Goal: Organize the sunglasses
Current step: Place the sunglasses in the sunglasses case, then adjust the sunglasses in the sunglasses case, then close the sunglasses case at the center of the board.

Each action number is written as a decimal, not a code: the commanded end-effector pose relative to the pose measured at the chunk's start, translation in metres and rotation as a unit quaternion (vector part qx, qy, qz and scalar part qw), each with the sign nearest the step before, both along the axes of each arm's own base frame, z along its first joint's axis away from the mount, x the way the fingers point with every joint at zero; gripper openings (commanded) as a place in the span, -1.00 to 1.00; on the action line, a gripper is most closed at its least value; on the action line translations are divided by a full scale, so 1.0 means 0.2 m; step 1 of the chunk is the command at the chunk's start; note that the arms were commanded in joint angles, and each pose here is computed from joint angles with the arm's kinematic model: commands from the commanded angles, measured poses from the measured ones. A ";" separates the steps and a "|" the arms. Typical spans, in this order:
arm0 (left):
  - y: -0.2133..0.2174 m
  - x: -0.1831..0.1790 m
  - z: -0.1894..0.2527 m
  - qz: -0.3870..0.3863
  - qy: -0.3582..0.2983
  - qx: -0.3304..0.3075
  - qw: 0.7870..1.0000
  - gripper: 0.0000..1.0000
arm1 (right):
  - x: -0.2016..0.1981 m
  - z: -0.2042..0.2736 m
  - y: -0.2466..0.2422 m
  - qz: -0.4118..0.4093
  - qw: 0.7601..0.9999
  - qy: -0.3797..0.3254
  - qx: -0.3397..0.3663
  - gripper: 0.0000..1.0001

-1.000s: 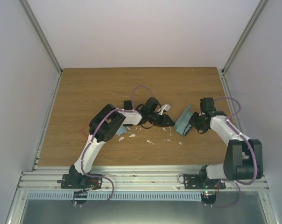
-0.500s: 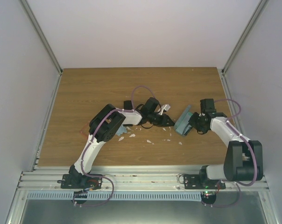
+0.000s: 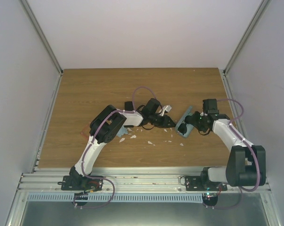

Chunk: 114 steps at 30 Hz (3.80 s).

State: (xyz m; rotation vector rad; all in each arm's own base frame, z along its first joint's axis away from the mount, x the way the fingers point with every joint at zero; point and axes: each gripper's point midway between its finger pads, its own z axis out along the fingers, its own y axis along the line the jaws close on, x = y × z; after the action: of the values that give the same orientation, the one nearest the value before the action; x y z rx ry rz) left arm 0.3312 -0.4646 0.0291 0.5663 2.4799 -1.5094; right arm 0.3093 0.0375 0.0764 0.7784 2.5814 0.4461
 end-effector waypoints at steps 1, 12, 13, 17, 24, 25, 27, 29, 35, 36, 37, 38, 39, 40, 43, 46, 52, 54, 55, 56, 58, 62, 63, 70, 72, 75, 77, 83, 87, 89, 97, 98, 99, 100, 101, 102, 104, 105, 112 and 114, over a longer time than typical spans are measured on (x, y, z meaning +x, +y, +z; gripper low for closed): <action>0.12 -0.06 -0.24 0.025 0.044 0.083 0.995 -0.47 | 0.00 0.00 -0.01 -0.001 1.000 -0.007 0.001 -0.44; 0.11 -0.02 -0.12 0.032 0.010 0.074 0.997 -0.47 | -0.06 0.03 0.01 0.051 0.997 -0.057 -0.019 -0.39; 0.11 -0.02 -0.11 0.032 0.009 0.074 0.997 -0.47 | -0.06 0.03 0.04 0.072 0.995 -0.063 -0.007 -0.41; 0.12 -0.02 -0.10 0.034 0.004 0.078 0.996 -0.47 | -0.14 0.00 0.15 0.131 0.989 -0.058 0.027 -0.62; 0.12 -0.02 -0.10 0.036 0.006 0.079 0.996 -0.47 | -0.30 -0.04 0.35 0.189 0.976 -0.060 0.094 -0.83; 0.12 -0.02 -0.10 0.037 0.006 0.080 0.996 -0.47 | -0.31 -0.04 0.37 0.195 0.974 -0.060 0.097 -0.84; 0.12 -0.01 -0.10 0.038 0.006 0.082 0.996 -0.48 | -0.30 -0.06 0.40 0.201 0.973 -0.057 0.097 -0.85; 0.12 -0.01 -0.10 0.038 0.007 0.083 0.996 -0.47 | -0.29 -0.08 0.41 0.203 0.973 -0.053 0.094 -0.87; 0.13 -0.02 -0.10 0.038 0.009 0.084 0.996 -0.47 | -0.24 -0.15 0.39 0.192 0.978 -0.034 0.071 -0.91; 0.13 -0.02 -0.10 0.038 0.010 0.084 0.996 -0.48 | -0.24 -0.16 0.38 0.188 0.979 -0.030 0.068 -0.91; 0.13 -0.02 -0.10 0.038 0.010 0.085 0.996 -0.47 | -0.23 -0.17 0.37 0.181 0.981 -0.026 0.062 -0.91; 0.13 -0.02 -0.09 0.038 0.010 0.084 0.996 -0.47 | -0.23 -0.18 0.36 0.176 0.982 -0.025 0.056 -0.91; 0.13 -0.02 -0.09 0.037 0.008 0.083 0.996 -0.47 | -0.22 -0.18 0.35 0.169 0.984 -0.026 0.053 -0.91; 0.13 -0.02 -0.09 0.037 0.009 0.083 0.996 -0.47 | -0.22 -0.18 0.33 0.163 0.985 -0.027 0.047 -0.91; 0.13 -0.02 -0.08 0.037 0.008 0.083 0.996 -0.47 | -0.21 -0.17 0.29 0.140 0.989 -0.027 0.030 -0.91; 0.12 -0.02 -0.08 0.037 0.008 0.083 0.996 -0.47 | -0.20 -0.17 0.27 0.129 0.991 -0.027 0.023 -0.93; 0.13 -0.02 -0.07 0.036 0.007 0.083 0.996 -0.47 | -0.21 -0.18 0.23 0.106 0.994 -0.014 0.005 -0.95; 0.13 -0.02 -0.06 0.037 0.004 0.083 0.996 -0.47 | -0.21 -0.17 0.22 0.105 0.994 -0.013 0.003 -0.95; 0.13 -0.02 -0.05 0.037 0.003 0.083 0.996 -0.47 | -0.22 -0.16 0.22 0.109 0.994 -0.015 0.004 -0.95; 0.13 -0.01 -0.04 0.038 -0.001 0.082 0.996 -0.47 | -0.22 -0.15 0.23 0.114 0.993 -0.015 0.006 -0.95; 0.13 0.01 -0.01 0.046 -0.013 0.083 0.995 -0.47 | -0.25 -0.13 0.24 0.126 0.992 -0.016 0.011 -0.95; 0.15 0.04 0.04 0.058 -0.028 0.095 0.993 -0.47 | -0.27 -0.04 0.21 0.121 0.992 -0.042 -0.003 -0.91; 0.14 0.06 0.06 0.060 -0.033 0.094 0.993 -0.48 | -0.26 -0.01 0.17 0.107 0.993 -0.049 -0.017 -0.89; 0.09 0.15 0.16 0.082 -0.039 0.069 0.993 -0.44 | -0.21 0.02 -0.18 -0.036 0.992 -0.052 -0.107 -0.74; 0.07 0.17 0.18 0.086 -0.032 0.057 0.994 -0.37 | -0.19 -0.01 -0.23 -0.056 0.992 -0.052 -0.102 -0.71; 0.03 0.20 0.23 0.086 -0.020 0.024 0.996 -0.27 | -0.14 -0.07 -0.24 -0.053 0.995 -0.046 -0.072 -0.69; 0.01 0.21 0.26 0.085 -0.010 0.003 0.996 -0.22 | -0.11 -0.13 -0.22 -0.044 0.997 -0.031 -0.060 -0.68; -0.06 0.21 0.28 0.062 0.016 -0.045 0.997 -0.23 | -0.11 -0.29 -0.20 -0.037 0.998 -0.001 -0.046 -0.68; -0.09 0.20 0.25 0.047 0.025 -0.059 0.997 -0.27 | -0.11 -0.34 -0.17 -0.019 0.999 -0.001 -0.035 -0.69; -0.10 0.18 0.24 0.038 0.028 -0.064 0.997 -0.27 | -0.10 -0.34 -0.15 -0.006 1.000 -0.008 -0.025 -0.69; -0.14 0.10 0.26 -0.007 0.029 -0.088 0.996 -0.26 | -0.04 -0.36 -0.02 0.053 0.998 -0.024 0.033 -0.71; -0.14 0.10 0.25 -0.008 0.029 -0.086 0.996 -0.25 | -0.04 -0.36 0.00 0.060 0.997 -0.028 0.041 -0.71; -0.13 0.09 0.24 -0.008 0.028 -0.082 0.996 -0.25 | -0.03 -0.36 0.02 0.070 0.996 -0.032 0.050 -0.71; -0.13 0.09 0.23 -0.008 0.028 -0.078 0.997 -0.25 | -0.03 -0.36 0.04 0.078 0.995 -0.034 0.058 -0.71; -0.12 0.08 0.22 -0.006 0.029 -0.073 0.997 -0.24 | -0.03 -0.35 0.06 0.088 0.993 -0.036 0.067 -0.71; -0.11 0.08 0.21 -0.005 0.029 -0.068 0.997 -0.22 | -0.02 -0.35 0.07 0.096 0.992 -0.038 0.074 -0.72; -0.09 0.07 0.18 -0.002 0.029 -0.060 0.998 -0.20 | -0.02 -0.36 0.09 0.105 0.990 -0.038 0.082 -0.72; -0.09 0.06 0.17 0.000 0.030 -0.054 0.998 -0.19 | -0.02 -0.36 0.10 0.109 0.990 -0.039 0.086 -0.72; -0.06 0.05 0.04 0.008 0.046 -0.015 0.999 -0.16 | -0.04 -0.37 0.16 0.127 0.985 -0.035 0.112 -0.76; -0.05 0.05 0.02 0.011 0.049 -0.006 0.999 -0.15 | -0.04 -0.38 0.17 0.130 0.984 -0.033 0.117 -0.76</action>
State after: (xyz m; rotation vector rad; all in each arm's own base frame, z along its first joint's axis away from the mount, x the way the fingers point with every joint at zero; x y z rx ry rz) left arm 0.3525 -0.4764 0.0613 0.4779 2.4451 -1.6619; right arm 0.3272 0.0380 0.0179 0.5486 2.4911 0.6703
